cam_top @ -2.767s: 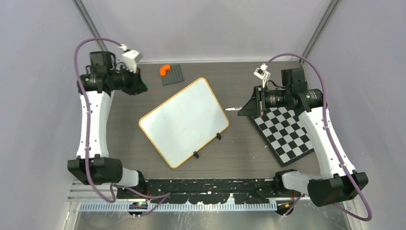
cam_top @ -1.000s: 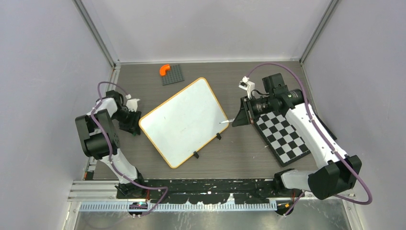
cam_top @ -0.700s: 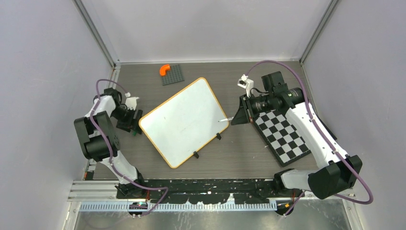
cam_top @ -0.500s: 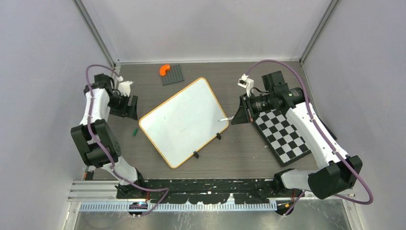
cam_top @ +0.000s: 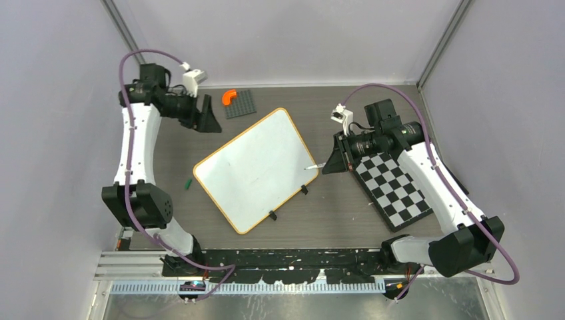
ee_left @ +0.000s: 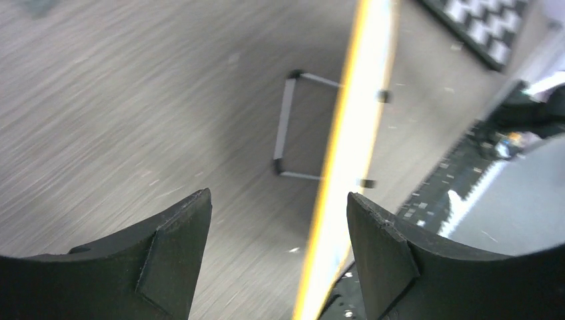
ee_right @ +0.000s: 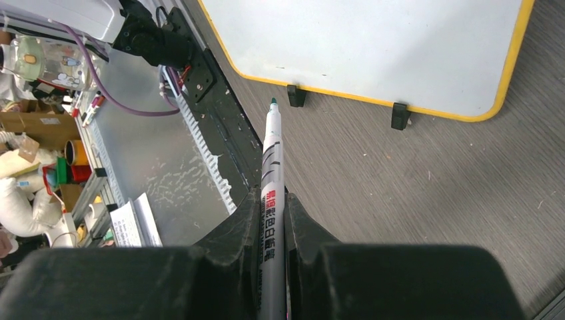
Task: Write a sentence on the whiteboard
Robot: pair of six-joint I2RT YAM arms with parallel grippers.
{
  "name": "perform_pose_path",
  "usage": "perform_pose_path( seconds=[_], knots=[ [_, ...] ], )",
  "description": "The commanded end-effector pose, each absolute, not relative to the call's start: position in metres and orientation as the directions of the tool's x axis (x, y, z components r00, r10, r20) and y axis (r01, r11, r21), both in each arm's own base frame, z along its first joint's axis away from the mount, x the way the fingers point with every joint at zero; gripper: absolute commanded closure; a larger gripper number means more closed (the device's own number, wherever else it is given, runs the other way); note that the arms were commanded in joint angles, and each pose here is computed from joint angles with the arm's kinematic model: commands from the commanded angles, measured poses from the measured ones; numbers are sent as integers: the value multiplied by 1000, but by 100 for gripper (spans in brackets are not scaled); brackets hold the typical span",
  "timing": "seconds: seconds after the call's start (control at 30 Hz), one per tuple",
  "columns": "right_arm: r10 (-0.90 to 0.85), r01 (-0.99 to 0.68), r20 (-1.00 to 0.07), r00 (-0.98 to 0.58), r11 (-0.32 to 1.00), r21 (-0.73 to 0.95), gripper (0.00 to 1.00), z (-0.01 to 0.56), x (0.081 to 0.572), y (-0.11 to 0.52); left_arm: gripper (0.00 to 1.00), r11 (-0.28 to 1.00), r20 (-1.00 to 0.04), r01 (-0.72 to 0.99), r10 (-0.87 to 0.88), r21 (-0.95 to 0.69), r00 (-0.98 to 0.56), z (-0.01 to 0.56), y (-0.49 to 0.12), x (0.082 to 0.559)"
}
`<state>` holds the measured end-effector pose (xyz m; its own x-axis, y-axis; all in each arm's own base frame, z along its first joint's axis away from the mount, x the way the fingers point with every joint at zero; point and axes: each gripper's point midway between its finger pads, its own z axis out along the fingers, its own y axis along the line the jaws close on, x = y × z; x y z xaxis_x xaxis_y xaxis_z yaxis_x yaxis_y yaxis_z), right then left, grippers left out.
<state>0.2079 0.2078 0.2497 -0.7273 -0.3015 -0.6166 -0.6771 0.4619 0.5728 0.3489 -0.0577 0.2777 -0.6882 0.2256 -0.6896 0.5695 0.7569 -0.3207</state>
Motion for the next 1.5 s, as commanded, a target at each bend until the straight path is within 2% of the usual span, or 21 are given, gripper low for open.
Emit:
perform_pose_path(
  seconds=[0.0, 0.2, 0.33, 0.5, 0.73, 1.4, 1.43, 1.47],
  knots=[
    [-297, -725, -674, -676, 432, 537, 100, 271, 203, 209, 24, 576, -665, 632, 194, -518, -721, 293, -127, 322],
    [-300, -728, -678, -671, 439, 527, 100, 275, 199, 206, 25, 545, -637, 648, 246, -532, -730, 269, -158, 328],
    [-306, -731, -680, -667, 448, 515, 100, 276, 196, 203, 32, 506, -591, 627, 256, -592, -765, 254, -168, 324],
    [-307, -731, -679, -667, 448, 515, 100, 276, 195, 202, 56, 437, -563, 629, 287, -643, -775, 245, -187, 307],
    [-303, -725, -673, -675, 443, 528, 100, 276, 195, 204, 99, 388, -527, 621, 328, -681, -784, 232, -210, 296],
    [-307, -720, -664, -681, 444, 533, 100, 272, 188, 202, 100, 347, -514, 648, 407, -678, -756, 216, -264, 292],
    [-309, -723, -666, -679, 441, 532, 100, 272, 187, 203, 99, 348, -513, 649, 410, -677, -754, 216, -264, 292],
    [-311, -724, -666, -678, 440, 531, 100, 272, 187, 203, 92, 350, -511, 650, 412, -675, -754, 216, -264, 292]
  ],
)
